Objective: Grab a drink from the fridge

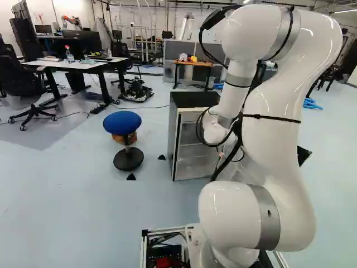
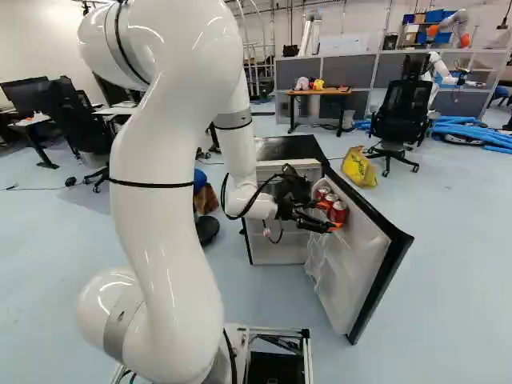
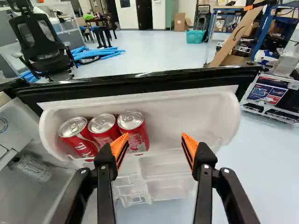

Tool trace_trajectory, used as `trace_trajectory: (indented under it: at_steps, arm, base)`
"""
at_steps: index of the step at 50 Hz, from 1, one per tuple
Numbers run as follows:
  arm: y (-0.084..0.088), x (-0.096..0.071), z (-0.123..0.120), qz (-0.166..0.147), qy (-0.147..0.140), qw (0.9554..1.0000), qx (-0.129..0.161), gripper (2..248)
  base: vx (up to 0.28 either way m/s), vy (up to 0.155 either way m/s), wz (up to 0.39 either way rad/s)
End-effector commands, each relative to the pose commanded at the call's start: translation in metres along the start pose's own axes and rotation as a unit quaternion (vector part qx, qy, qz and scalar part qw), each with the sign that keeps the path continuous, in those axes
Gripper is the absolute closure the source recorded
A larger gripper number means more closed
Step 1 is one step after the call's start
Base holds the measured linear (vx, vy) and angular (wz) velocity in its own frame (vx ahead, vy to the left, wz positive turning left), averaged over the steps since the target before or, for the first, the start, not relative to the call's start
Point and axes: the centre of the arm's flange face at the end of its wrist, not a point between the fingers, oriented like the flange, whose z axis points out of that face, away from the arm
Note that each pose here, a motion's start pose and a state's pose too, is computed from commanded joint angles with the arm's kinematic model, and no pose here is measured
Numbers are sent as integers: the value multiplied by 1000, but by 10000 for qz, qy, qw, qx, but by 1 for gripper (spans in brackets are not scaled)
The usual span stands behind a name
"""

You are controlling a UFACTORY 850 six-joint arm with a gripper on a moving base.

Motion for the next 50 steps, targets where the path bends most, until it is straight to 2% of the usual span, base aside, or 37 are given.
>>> trace_trajectory:
  at_steps: [12, 37, 50]
  arm:
    - [11, 1, -3, -144, -29, 9997, 178, 82]
    - [6, 1, -7, -482, -52, 9950, 874, 82]
    - [10, 3, -2, -456, -48, 9957, 810, 82]
  base:
    - [0, 0, 0]
    - [0, 0, 0]
    - [0, 0, 0]
